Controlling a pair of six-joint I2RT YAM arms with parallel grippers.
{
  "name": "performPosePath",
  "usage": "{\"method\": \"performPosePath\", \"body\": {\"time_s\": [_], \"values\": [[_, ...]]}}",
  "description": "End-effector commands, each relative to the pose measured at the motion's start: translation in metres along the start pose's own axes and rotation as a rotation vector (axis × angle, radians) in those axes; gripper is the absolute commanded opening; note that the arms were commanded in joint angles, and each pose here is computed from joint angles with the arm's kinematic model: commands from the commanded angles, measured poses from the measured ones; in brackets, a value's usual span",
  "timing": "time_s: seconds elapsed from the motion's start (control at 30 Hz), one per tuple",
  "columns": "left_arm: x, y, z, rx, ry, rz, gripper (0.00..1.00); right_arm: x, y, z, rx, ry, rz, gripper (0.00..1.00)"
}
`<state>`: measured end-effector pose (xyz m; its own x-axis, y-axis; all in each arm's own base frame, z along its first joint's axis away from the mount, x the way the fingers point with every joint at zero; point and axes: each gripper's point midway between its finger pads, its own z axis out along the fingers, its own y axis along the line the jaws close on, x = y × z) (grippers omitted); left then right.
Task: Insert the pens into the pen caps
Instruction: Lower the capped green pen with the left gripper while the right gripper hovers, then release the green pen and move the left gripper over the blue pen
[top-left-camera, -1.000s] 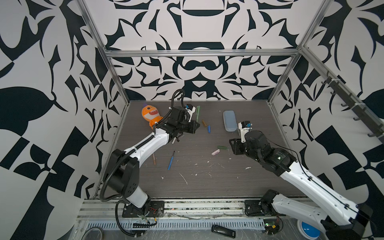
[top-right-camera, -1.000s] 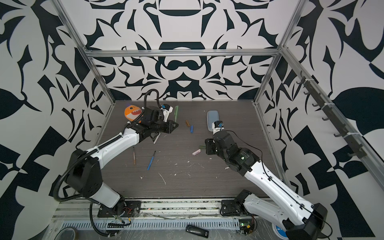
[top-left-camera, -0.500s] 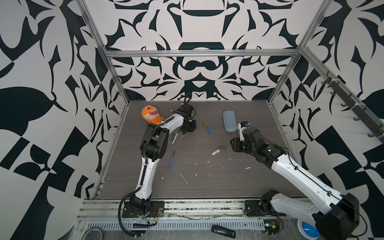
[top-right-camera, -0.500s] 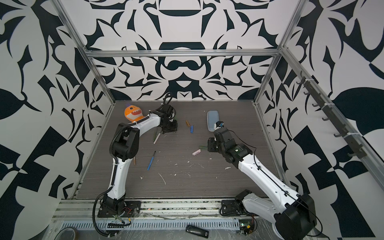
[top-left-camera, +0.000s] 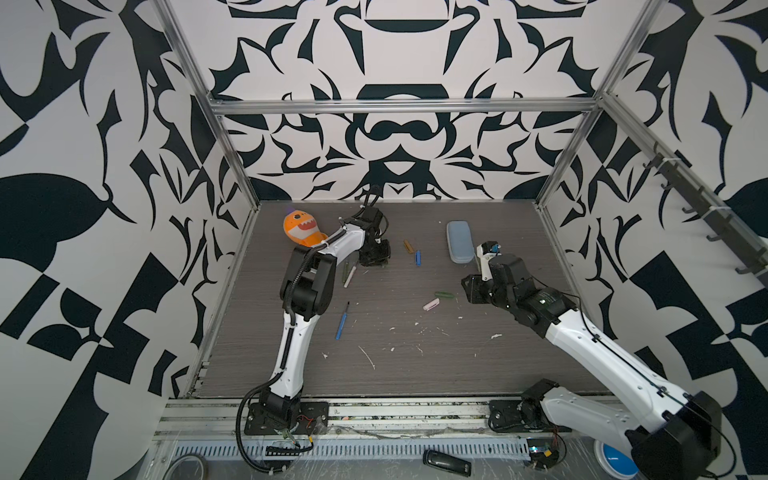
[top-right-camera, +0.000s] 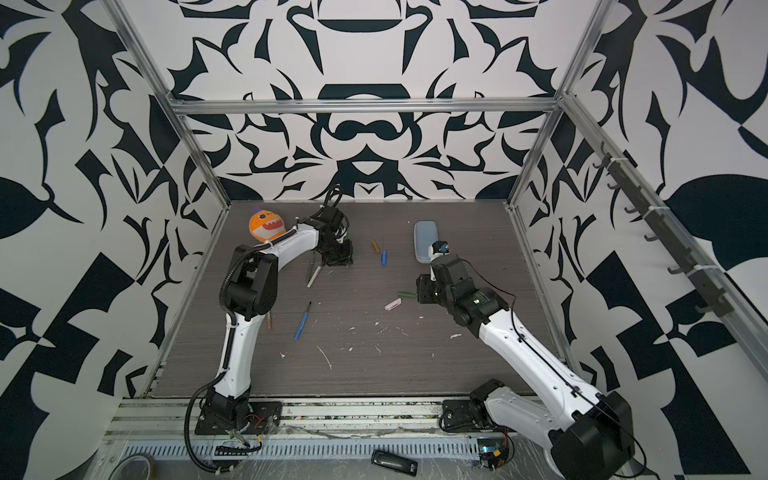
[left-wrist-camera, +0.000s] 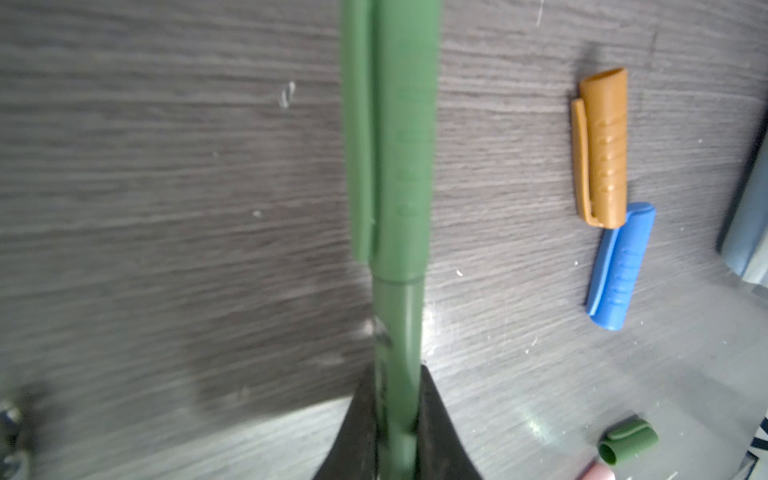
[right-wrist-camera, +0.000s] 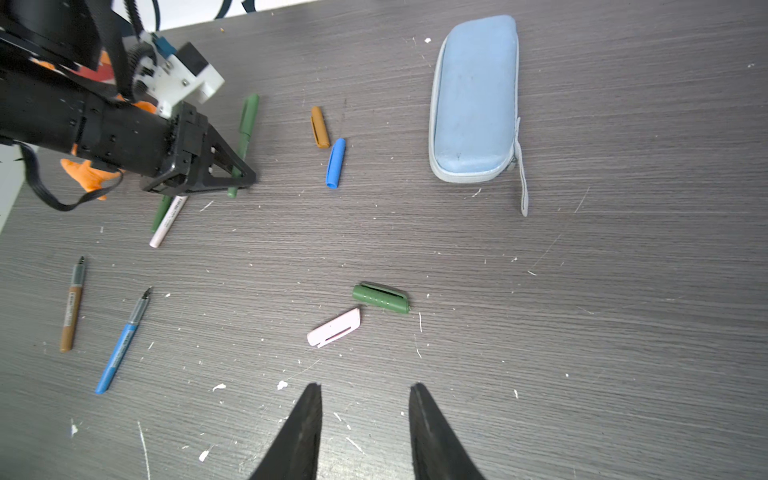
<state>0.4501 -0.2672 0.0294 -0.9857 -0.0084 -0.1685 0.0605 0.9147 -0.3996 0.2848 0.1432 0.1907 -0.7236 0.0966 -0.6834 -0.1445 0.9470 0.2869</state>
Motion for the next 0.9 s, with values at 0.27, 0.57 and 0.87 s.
{"method": "performPosePath", "body": {"time_s": [0.27, 0.57, 0.87], "values": [[0.02, 0.002, -0.021, 0.006, 0.106, 0.044, 0.26, -0.016, 0.007, -0.029, -0.045, -0.065, 0.024, 0.39], [0.008, -0.043, -0.112, 0.111, -0.039, 0.152, 0.31, -0.018, 0.011, -0.042, -0.053, -0.044, 0.023, 0.38], [0.053, -0.028, -0.206, 0.094, -0.353, 0.184, 0.32, 0.018, -0.012, -0.028, 0.089, 0.159, 0.062, 0.33]]}}
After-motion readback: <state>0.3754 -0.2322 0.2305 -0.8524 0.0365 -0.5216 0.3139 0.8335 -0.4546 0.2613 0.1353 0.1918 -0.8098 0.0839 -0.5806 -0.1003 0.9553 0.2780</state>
